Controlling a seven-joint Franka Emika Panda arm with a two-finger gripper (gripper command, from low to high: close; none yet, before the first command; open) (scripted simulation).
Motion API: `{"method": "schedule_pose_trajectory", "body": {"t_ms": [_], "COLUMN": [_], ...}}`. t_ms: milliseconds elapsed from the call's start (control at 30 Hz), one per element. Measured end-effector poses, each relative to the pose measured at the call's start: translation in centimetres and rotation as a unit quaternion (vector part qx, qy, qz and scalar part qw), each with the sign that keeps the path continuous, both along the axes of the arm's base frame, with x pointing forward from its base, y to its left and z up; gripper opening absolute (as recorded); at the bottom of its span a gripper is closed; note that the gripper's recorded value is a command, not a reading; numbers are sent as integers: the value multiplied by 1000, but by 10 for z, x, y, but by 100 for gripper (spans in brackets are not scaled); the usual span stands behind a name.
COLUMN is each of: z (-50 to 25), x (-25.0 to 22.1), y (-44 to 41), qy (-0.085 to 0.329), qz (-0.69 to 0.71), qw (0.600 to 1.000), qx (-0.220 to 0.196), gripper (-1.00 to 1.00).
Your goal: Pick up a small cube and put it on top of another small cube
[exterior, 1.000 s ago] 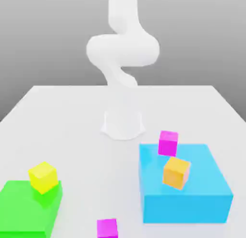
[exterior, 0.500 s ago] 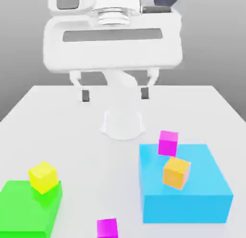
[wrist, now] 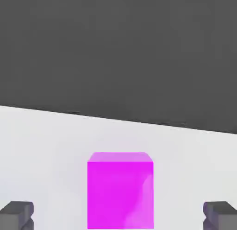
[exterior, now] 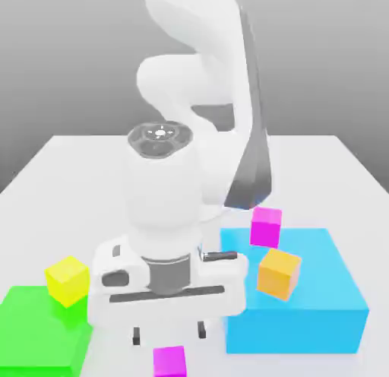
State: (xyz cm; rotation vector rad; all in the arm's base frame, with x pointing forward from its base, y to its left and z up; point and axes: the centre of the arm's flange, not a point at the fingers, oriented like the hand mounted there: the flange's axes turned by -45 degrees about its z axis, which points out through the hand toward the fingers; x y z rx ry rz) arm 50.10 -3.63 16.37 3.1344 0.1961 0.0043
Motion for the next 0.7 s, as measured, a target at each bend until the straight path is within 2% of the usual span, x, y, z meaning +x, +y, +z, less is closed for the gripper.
{"method": "schedule_pose_trajectory", "body": {"t_ms": [67,100,333,500,700], "z": [-27,-35,-34,25,93], "x": [-1,-2,-2,-2,-23], "y": [0,0,0,3,77], "qy": [1,1,2,2,2], "qz": [0,0,0,10,223], "qw": [1000,1000,1000,1000,975], "qx": [0,0,0,1,5], "gripper": [0,-100,-100,-100,-100]}}
